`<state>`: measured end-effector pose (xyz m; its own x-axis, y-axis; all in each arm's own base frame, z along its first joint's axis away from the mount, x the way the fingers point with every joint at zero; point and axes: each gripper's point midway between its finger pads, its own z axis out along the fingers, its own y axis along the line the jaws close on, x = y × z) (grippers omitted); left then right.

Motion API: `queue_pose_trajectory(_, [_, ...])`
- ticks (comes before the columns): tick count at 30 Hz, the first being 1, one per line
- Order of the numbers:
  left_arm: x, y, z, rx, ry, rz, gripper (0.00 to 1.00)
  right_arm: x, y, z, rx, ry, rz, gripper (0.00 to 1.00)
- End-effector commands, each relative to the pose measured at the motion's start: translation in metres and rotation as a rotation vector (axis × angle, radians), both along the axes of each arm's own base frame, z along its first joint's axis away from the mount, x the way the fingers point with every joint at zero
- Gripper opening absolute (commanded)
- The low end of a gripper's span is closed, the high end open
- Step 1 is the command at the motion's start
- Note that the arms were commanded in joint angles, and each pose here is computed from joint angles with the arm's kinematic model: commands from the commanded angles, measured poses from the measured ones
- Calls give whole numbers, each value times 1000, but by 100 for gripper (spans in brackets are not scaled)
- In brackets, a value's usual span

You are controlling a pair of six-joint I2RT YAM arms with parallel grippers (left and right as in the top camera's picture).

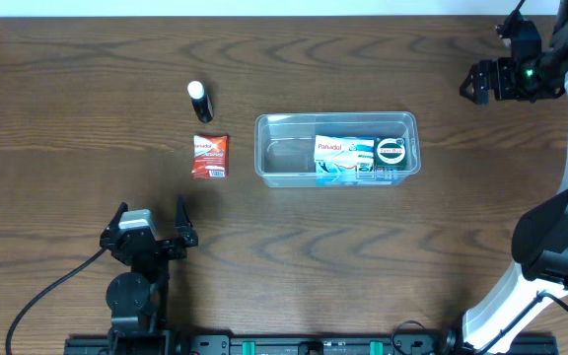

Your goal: Pack container

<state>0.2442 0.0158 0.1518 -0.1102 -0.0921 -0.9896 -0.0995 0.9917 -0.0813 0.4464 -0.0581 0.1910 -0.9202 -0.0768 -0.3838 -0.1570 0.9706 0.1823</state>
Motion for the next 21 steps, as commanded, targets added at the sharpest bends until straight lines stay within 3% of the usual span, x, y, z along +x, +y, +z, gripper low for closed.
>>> queue_pose_trajectory(1, [-1,2,-19,10,55,11,98,2,-3,6,4,-13,-19,99])
queue_pose_trajectory(21, [2,2,-1,-13,-20,9,98,2,-3,6,4,-13,-19,99])
